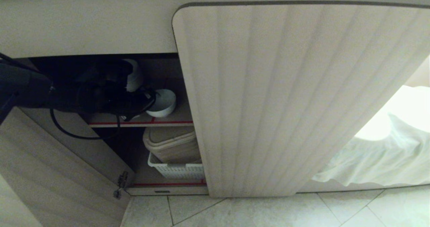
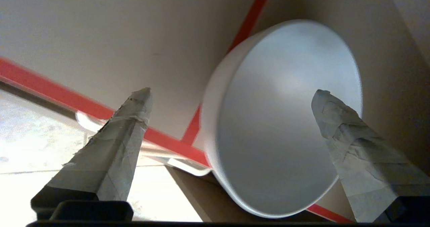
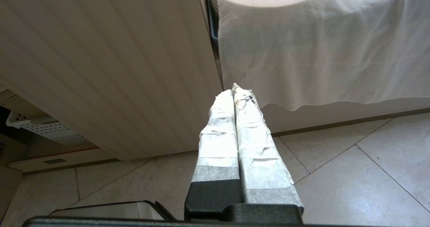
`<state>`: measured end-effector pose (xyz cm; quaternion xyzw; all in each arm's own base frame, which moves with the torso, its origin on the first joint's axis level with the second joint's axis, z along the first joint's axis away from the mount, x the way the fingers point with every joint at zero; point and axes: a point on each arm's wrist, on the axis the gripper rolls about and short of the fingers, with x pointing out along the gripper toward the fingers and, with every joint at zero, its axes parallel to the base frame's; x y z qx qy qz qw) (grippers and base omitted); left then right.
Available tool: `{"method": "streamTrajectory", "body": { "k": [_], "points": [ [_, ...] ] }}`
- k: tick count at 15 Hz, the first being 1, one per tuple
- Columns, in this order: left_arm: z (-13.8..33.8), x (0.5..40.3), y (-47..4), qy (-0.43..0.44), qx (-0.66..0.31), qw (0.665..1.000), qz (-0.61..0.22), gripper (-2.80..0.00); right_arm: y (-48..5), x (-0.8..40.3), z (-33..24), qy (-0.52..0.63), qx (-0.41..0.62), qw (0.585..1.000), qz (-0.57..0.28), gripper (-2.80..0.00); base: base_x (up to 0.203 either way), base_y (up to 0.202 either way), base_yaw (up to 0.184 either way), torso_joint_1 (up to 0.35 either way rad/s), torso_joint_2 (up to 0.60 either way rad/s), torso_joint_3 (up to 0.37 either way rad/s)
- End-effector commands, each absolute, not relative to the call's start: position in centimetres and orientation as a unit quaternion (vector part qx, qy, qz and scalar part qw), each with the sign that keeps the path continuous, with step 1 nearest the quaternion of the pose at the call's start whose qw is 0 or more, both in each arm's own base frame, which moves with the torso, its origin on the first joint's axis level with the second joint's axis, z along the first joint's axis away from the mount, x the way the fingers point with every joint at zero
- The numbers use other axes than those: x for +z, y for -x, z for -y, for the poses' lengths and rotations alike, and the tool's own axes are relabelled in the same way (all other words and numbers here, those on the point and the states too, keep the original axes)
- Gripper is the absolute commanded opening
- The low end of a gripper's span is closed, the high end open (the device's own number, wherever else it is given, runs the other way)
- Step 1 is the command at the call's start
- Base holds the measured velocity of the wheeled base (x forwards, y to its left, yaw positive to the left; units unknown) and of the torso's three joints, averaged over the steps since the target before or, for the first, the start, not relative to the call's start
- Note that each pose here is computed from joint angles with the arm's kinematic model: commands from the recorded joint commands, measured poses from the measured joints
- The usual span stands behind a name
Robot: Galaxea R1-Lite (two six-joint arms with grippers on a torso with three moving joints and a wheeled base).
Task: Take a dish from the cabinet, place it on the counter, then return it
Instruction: Put it back into the cabinet
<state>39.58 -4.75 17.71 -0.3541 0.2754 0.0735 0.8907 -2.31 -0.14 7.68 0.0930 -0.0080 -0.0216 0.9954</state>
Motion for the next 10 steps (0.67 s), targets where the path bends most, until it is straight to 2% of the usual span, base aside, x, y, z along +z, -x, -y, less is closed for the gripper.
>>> {"method": "streamTrajectory", "body": {
  "k": [1, 10],
  "points": [
    [4.8, 18.1, -39.2, 0.356, 0.074, 0.893, -0.267, 0.0, 2.3, 7.7, 0.1, -0.094, -0.022, 0.995, 0.007, -2.8, 0.0, 0.0, 0.0, 0.0, 0.0, 0.0],
    [4.7, 17.3, -37.5, 0.318, 0.051, 0.924, -0.205, 0.0, 2.3, 7.7, 0.1, -0.094, -0.022, 0.995, 0.007, -2.8, 0.0, 0.0, 0.0, 0.0, 0.0, 0.0]
  ]
}}
